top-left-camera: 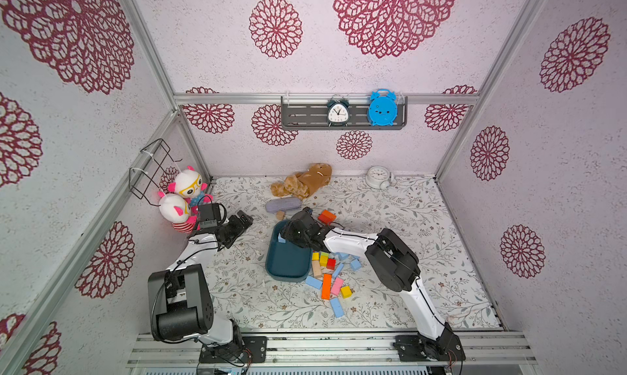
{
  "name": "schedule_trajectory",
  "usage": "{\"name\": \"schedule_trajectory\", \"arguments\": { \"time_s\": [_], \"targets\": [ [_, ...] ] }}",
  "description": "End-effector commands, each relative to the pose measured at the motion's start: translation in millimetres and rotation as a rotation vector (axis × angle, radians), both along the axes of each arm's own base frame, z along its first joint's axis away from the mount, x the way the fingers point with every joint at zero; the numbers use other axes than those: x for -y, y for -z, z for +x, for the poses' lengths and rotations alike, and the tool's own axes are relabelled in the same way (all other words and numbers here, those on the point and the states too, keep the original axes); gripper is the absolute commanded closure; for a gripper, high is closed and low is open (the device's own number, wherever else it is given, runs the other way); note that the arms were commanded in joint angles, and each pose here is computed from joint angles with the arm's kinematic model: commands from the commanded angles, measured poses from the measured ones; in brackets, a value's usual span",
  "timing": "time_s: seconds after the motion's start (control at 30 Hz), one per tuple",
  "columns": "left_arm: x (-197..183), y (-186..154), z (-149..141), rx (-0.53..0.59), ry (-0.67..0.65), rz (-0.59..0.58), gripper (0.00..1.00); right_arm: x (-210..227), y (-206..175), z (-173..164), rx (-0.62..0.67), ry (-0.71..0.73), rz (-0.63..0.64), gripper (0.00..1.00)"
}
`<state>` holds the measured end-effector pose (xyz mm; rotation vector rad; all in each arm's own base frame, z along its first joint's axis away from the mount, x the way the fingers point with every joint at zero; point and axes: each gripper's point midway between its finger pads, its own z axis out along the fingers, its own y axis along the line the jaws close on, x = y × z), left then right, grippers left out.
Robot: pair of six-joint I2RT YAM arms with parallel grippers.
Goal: Pick out the blue building blocks
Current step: Place the building block in the storage box, then adjust the storage box at the center of the board.
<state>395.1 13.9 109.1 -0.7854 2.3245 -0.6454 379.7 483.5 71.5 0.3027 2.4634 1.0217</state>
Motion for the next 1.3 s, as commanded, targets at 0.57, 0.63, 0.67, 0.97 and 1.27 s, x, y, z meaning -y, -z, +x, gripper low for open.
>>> {"name": "schedule_trajectory", "arguments": {
  "time_s": [0.57, 0.63, 0.67, 0.97, 1.27],
  "targets": [
    [78.1, 6.1, -2.5, 0.031, 0.201, -0.115, 0.03, 177.4, -100.3, -51.6, 0.187, 0.203, -0.028, 0.31],
    [79.9, 5.7, -3.9, 0.025, 0.208, -0.117, 0.03, 189.9, -93.6, -54.0, 0.166, 0.215, -0.019, 0.30],
    [79.5, 5.9, -4.6, 0.018, 0.208, -0.115, 0.03, 195.8, -90.7, -54.9, 0.162, 0.220, -0.032, 0.29],
    [100.5, 8.7, -23.6, -0.125, 0.302, -0.292, 0.00, 187.0, -72.1, -54.4, 0.117, 0.150, -0.002, 0.22],
    [113.2, 16.8, -49.4, -0.194, 0.308, -0.400, 0.01, 149.8, -54.1, -48.7, 0.085, 0.062, 0.046, 0.21]
  ]
}}
